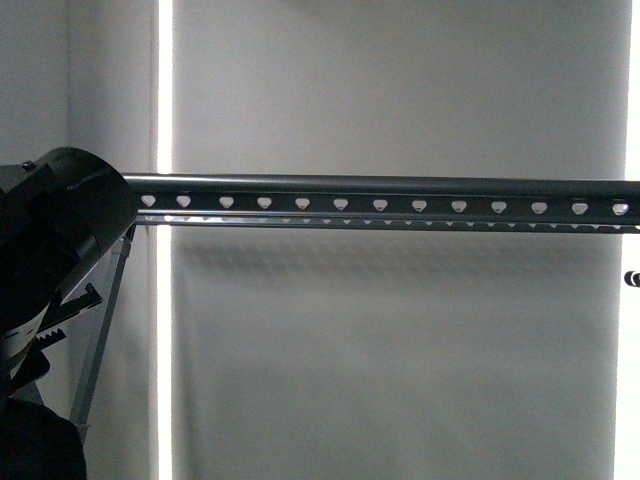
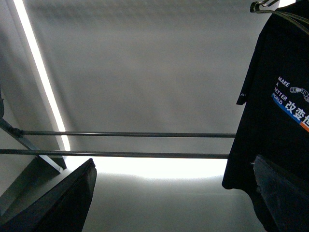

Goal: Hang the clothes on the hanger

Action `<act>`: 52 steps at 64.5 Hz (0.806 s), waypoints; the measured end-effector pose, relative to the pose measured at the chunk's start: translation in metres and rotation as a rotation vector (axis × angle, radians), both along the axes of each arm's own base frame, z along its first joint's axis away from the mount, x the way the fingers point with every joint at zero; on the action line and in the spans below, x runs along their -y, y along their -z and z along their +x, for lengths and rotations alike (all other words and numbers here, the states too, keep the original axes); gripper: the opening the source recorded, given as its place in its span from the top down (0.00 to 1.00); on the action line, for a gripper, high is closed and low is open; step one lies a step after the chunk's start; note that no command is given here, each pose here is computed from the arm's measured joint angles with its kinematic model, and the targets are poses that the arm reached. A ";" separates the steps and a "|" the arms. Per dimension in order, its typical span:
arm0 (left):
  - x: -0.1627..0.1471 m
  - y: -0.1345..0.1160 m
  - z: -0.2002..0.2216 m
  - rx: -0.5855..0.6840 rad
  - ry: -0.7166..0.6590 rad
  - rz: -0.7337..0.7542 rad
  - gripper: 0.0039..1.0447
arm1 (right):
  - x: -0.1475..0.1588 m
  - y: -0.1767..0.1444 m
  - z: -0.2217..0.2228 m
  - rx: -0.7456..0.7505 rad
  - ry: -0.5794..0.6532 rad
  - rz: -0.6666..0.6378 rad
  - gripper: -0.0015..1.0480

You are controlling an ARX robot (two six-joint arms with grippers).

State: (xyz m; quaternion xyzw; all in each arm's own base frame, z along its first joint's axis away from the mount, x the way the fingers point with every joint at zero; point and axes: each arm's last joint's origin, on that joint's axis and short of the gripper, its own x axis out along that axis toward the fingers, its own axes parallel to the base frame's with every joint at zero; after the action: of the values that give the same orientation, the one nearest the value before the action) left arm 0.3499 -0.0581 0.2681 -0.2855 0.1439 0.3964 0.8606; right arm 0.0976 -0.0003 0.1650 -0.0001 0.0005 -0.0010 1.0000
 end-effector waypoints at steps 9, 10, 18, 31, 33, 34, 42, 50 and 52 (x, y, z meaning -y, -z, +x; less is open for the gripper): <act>0.012 -0.010 -0.016 0.048 0.134 -0.007 0.96 | 0.000 0.000 0.000 0.000 0.000 0.000 0.07; 0.015 -0.013 -0.019 0.059 0.178 -0.012 0.96 | 0.000 0.000 0.000 0.000 0.000 0.000 0.07; 0.027 -0.026 -0.038 0.117 0.360 -0.011 0.96 | 0.000 0.000 0.000 0.000 0.000 0.000 0.07; 0.041 -0.045 -0.056 0.239 0.726 0.033 0.96 | 0.000 0.000 0.000 0.000 0.000 0.000 0.07; 0.042 -0.046 -0.058 0.247 0.769 0.044 0.96 | 0.000 0.000 0.000 0.000 0.000 0.000 0.07; 0.043 -0.046 -0.058 0.249 0.792 0.056 0.96 | 0.000 0.000 0.000 0.000 0.000 0.000 0.07; 0.049 -0.048 -0.063 0.274 1.035 0.119 0.96 | 0.000 0.000 0.000 0.000 0.000 0.000 0.07; 0.052 -0.045 -0.064 0.265 1.364 0.210 0.96 | 0.000 0.000 0.000 0.000 0.000 0.000 0.07; 0.051 -0.044 -0.063 0.269 1.410 0.229 0.96 | 0.000 0.000 0.000 0.000 0.000 0.000 0.07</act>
State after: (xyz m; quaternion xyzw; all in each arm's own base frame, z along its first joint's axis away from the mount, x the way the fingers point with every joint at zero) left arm 0.2871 -0.1087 0.3123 -0.0793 0.1444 -0.2787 0.9462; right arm 0.0976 -0.0003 0.1650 -0.0001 0.0005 -0.0010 1.0000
